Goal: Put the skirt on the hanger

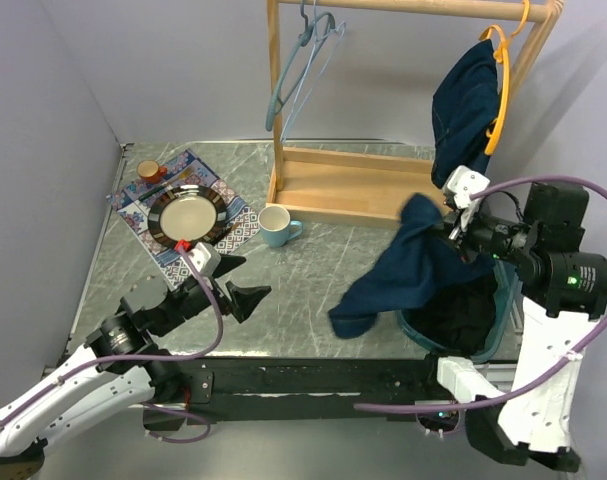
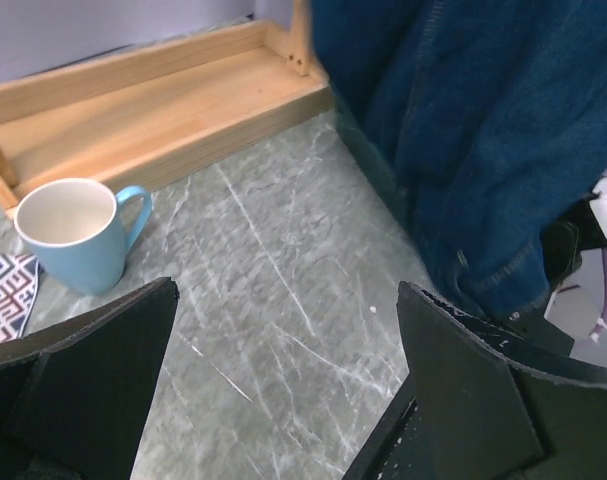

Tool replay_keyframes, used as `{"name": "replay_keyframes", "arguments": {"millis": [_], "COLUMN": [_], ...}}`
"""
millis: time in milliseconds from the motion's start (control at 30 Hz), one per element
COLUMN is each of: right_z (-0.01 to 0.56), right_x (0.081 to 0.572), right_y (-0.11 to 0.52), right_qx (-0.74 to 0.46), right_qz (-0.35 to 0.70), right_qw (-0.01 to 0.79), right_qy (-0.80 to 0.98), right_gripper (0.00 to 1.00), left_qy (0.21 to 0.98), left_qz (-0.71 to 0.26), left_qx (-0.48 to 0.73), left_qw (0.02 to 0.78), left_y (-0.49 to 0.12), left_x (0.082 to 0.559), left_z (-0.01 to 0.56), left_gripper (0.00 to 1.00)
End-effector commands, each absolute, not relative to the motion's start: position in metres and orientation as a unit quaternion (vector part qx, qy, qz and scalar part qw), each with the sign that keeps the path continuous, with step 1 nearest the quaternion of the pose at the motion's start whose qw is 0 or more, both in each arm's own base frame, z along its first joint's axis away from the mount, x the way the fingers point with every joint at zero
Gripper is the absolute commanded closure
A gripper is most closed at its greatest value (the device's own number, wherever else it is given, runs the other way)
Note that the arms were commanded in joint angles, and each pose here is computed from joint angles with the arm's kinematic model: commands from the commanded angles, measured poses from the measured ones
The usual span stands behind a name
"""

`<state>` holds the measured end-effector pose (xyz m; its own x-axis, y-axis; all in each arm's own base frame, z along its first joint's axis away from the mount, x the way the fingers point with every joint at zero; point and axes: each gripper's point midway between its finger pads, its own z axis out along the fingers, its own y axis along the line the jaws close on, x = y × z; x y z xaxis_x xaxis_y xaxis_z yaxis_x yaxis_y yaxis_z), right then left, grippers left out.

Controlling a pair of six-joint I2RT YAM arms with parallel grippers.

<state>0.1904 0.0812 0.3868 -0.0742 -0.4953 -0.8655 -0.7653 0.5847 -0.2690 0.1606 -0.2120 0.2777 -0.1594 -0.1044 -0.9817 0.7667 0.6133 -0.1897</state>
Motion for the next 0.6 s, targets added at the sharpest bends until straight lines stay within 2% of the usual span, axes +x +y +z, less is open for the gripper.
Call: {"name": "replay_keyframes", "arguments": {"millis": [0, 267, 500, 567], "right_z": [0.420, 0.396, 0.303, 0.289], "right_x": [0.186, 0.181, 0.191, 0.194], "right_y": [0.123, 0.210, 0.269, 0.276], "right_qx": [-0.453, -0.499, -0.542, -0.548], "right_qz": [0.225, 0.365, 0.360, 0.352], "right_qw": [0.543, 0.468, 0.377, 0.365], "right_qy": [0.670, 0.632, 0.659, 0.665], "right_gripper": [1.00, 1.00, 0.98, 0.99], "left_qy": [0.628, 0.642, 0.706, 0.709], "left_qz": [-0.387, -0.416, -0.438, -0.437], "left_qx": [0.276, 0.257, 0.167, 0.148], "left_qw": [0.616, 0.590, 0.530, 0.533], "left_y": [-0.219, -0.223, -0.211, -0.203], "left_x": [0.151, 0.147, 0.141, 0.141], "left_z": [0.293, 0.294, 0.299, 0.302], "left_gripper": [0.03, 0.03, 0.03, 0.03]}}
